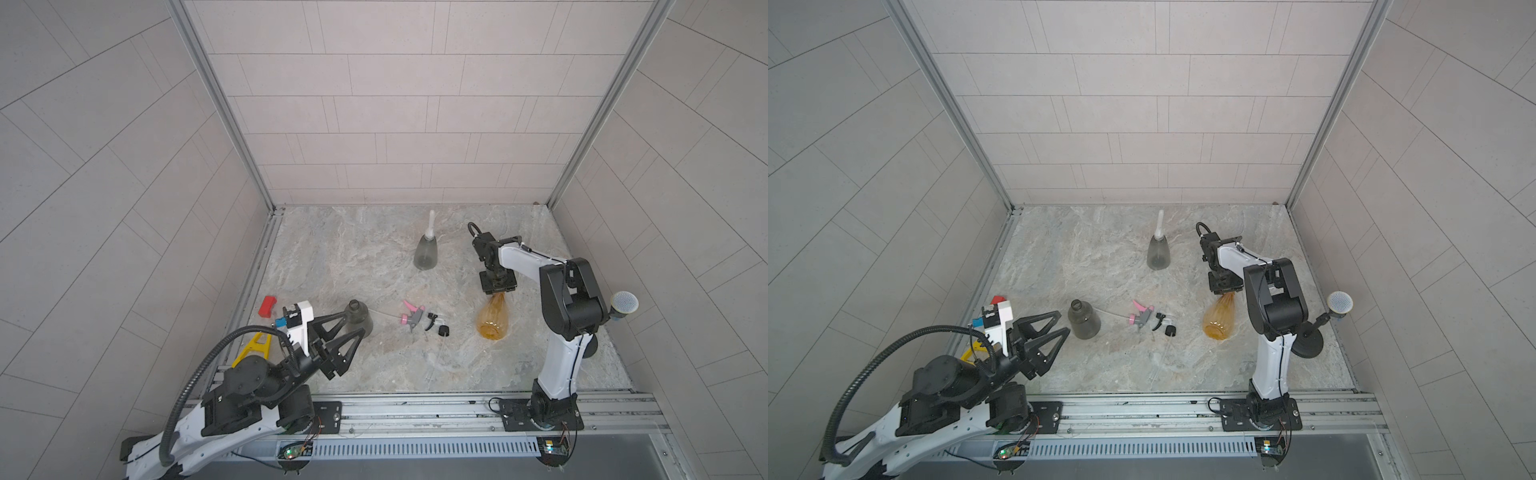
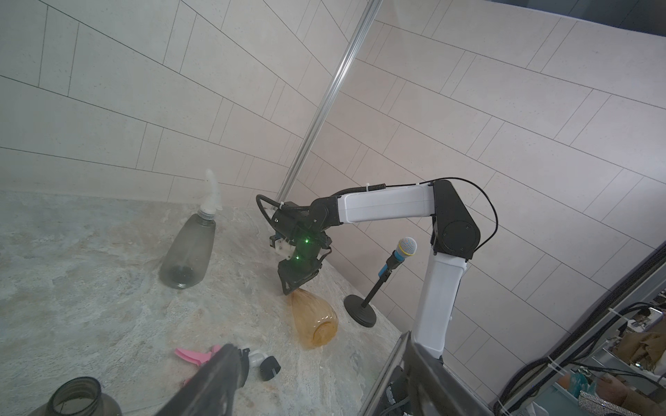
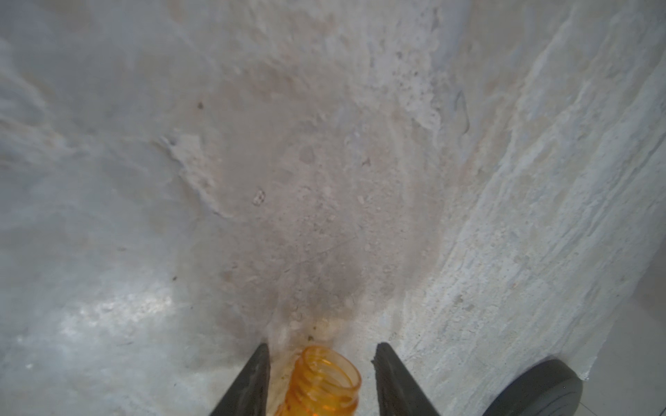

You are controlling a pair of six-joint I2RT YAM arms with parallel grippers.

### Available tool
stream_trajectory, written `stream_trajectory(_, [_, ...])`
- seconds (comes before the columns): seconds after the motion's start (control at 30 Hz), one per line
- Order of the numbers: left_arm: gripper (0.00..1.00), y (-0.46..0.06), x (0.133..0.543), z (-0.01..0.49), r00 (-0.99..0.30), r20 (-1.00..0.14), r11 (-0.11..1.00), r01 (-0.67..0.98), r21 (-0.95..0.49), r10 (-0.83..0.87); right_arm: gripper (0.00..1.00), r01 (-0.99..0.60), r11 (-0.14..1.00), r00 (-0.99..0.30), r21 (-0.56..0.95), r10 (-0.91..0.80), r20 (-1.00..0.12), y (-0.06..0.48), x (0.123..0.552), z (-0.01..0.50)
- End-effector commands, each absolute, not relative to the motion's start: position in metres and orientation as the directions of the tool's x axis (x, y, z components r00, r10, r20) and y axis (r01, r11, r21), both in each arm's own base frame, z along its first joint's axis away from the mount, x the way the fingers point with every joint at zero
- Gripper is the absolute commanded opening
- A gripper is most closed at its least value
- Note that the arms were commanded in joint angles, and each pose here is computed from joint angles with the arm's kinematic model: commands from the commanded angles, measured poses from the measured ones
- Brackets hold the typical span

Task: Attach spray nozzles to spray bottles
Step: Pick up the spray bottle from the center of the board.

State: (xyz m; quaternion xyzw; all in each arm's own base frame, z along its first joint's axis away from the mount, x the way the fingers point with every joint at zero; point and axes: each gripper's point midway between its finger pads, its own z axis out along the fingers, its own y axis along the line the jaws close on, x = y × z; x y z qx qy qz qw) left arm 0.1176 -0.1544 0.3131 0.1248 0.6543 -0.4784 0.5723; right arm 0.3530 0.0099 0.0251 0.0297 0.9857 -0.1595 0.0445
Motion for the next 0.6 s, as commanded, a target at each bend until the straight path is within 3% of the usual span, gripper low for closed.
stream_trajectory(0.0, [0.77, -0.153, 0.117, 0.318, -0.301, -0.864, 0.499, 0.719, -0.483, -0.403, 0.40, 0.029, 0.956, -0.998, -0.291, 0.042, 0.039, 0.011, 0.318, 0.003])
stream_trajectory(0.13, [0.77, -0.154, 0.117, 0.318, -0.303, -0.864, 0.500, 0.719, -0.484, -0.401, 0.32, 0.043, 0.960, -0.999, -0.275, 0.050, 0.019, 0.013, 0.316, 0.004])
stream_trajectory(0.37, [0.77, -0.156, 0.118, 0.317, -0.303, -0.865, 0.501, 0.718, -0.483, -0.399, 0.35, 0.084, 0.957, -0.996, -0.276, 0.071, -0.056, 0.011, 0.321, 0.019])
stream_trajectory(0.4, [0.77, -0.156, 0.118, 0.318, -0.303, -0.865, 0.500, 0.719, -0.483, -0.400, 0.44, 0.091, 0.956, -0.995, -0.280, 0.077, -0.060, 0.010, 0.321, 0.020])
stream_trajectory(0.43, [0.77, -0.156, 0.118, 0.318, -0.302, -0.865, 0.500, 0.719, -0.483, -0.400, 0.60, 0.101, 0.953, -0.994, -0.287, 0.087, -0.058, 0.008, 0.319, 0.021])
stream_trajectory(0.47, [0.77, -0.156, 0.118, 0.318, -0.302, -0.865, 0.499, 0.720, -0.483, -0.401, 0.68, 0.111, 0.951, -0.994, -0.288, 0.099, -0.055, 0.007, 0.316, 0.022])
stream_trajectory(0.57, [0.77, -0.156, 0.117, 0.320, -0.299, -0.865, 0.496, 0.723, -0.481, -0.402, 0.75, 0.176, 0.943, -0.984, -0.281, 0.164, -0.066, 0.006, 0.303, 0.023])
